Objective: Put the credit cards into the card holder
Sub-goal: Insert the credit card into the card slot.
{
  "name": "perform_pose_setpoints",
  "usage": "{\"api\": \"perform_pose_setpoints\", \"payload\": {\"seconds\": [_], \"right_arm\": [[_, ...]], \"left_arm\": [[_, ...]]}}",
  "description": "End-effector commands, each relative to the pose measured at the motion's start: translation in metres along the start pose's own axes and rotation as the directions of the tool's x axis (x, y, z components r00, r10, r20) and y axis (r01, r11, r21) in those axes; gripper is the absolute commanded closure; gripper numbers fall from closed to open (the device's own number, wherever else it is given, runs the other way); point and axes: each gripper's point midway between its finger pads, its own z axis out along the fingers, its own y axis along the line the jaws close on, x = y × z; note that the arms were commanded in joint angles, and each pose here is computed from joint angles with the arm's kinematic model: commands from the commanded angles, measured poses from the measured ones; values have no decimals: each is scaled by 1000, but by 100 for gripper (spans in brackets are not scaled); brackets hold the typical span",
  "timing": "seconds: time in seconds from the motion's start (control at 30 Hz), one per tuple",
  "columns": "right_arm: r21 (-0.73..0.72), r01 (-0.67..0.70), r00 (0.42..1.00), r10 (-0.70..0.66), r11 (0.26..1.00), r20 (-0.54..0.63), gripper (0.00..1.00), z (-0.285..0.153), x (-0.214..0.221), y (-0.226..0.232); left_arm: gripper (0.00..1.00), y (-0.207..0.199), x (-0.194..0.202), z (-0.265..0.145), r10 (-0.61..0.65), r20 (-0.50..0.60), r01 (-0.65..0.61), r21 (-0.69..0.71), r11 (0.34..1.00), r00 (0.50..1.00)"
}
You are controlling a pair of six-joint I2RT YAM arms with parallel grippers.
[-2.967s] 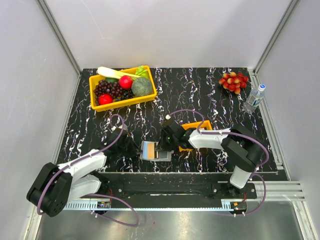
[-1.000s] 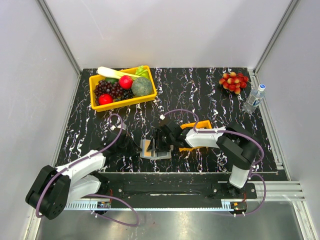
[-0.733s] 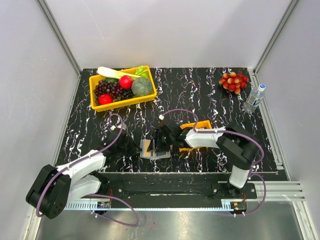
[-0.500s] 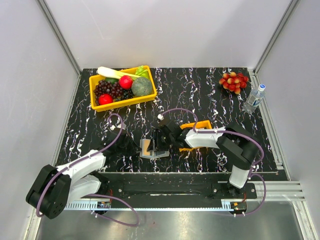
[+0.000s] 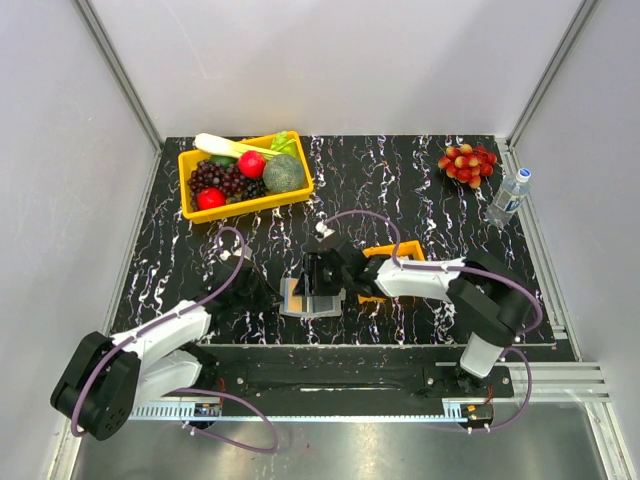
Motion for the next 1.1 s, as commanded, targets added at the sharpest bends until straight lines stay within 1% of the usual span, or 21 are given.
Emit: {"api": "perform_pose_setpoints", "payload": {"seconds": [0.0,0.1,0.23,0.4,0.57,0.7,0.87,1.07], "right_arm": [[-30,75,985,-69,997,158,43,-32,-35,26],[2,76,979,-75,997,189,43,-45,-42,25],[118,9,979,-33,993,203,43,-54,-41,0],[159,-26,979,-6,987,202,43,-58,-36,-13],[201,2,984,-38,980,173,47,-60,-30,-23],[234,8,982,-52,972,183,46,-68,-32,-28],[243,-7,981,-41,970,190,43,-76,-33,-27],[258,-63,988,24,964,154,41,-70,-18,-36]], "left_arm": [[100,-6,-1,-5,27,10,-27,26,999,1000],[100,-8,-2,-6,32,8,-32,29,999,999],[100,-10,-4,-7,37,11,-37,32,999,999],[100,-12,-4,-9,47,11,-47,36,998,999],[100,-15,-9,-15,83,17,-83,18,996,996],[100,-17,-17,-25,112,36,-112,-13,994,993],[100,-31,-30,-44,146,73,-146,-6,989,987],[100,-52,-30,-50,183,31,-184,51,981,983]]}}
